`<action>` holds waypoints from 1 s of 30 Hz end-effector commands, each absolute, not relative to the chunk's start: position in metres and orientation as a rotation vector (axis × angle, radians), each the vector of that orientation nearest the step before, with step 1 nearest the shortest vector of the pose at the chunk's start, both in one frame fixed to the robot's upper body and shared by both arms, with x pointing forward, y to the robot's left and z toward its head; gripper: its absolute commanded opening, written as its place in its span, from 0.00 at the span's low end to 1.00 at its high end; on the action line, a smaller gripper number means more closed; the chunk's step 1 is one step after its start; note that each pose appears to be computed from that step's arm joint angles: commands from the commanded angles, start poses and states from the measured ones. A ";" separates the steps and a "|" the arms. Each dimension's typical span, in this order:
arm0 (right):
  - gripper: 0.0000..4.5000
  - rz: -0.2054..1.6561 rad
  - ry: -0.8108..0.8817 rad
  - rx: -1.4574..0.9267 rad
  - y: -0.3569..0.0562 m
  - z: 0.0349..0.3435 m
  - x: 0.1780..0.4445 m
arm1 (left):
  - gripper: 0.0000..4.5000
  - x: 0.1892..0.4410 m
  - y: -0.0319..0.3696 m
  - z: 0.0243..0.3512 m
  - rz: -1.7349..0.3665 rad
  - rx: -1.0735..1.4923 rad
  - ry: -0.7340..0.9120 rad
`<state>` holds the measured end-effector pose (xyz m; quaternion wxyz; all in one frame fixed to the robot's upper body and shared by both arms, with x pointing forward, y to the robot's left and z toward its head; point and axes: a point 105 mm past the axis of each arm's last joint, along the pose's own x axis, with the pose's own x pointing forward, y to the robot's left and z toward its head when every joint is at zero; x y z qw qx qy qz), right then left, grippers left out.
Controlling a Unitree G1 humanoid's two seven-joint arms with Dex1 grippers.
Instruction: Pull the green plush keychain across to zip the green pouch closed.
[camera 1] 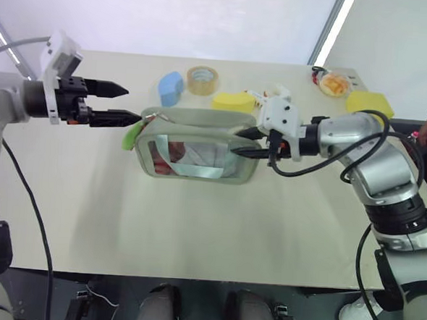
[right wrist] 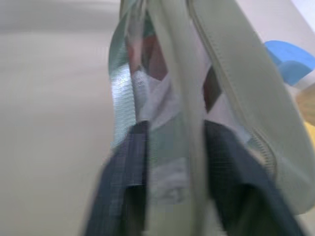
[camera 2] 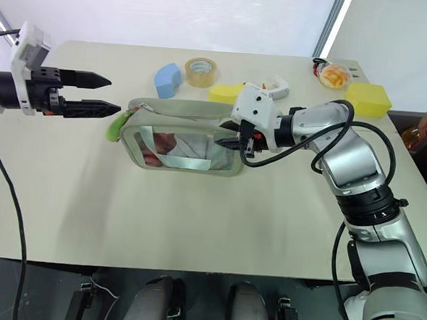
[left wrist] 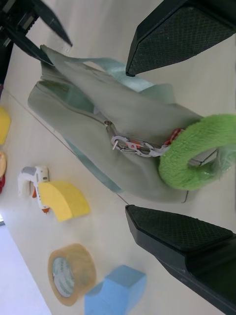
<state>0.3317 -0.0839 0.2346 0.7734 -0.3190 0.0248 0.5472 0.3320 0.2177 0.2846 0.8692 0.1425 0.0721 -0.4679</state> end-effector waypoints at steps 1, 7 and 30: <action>0.58 1.144 -0.026 -0.709 -0.092 0.265 0.325 | 1.00 0.333 0.232 0.302 -0.913 0.336 0.105; 0.58 1.093 0.016 -0.686 -0.112 0.269 0.314 | 1.00 0.334 0.265 0.301 -0.806 0.361 0.138; 0.01 1.100 0.041 -0.583 -0.094 0.243 0.324 | 1.00 0.323 0.236 0.227 -0.910 0.390 0.297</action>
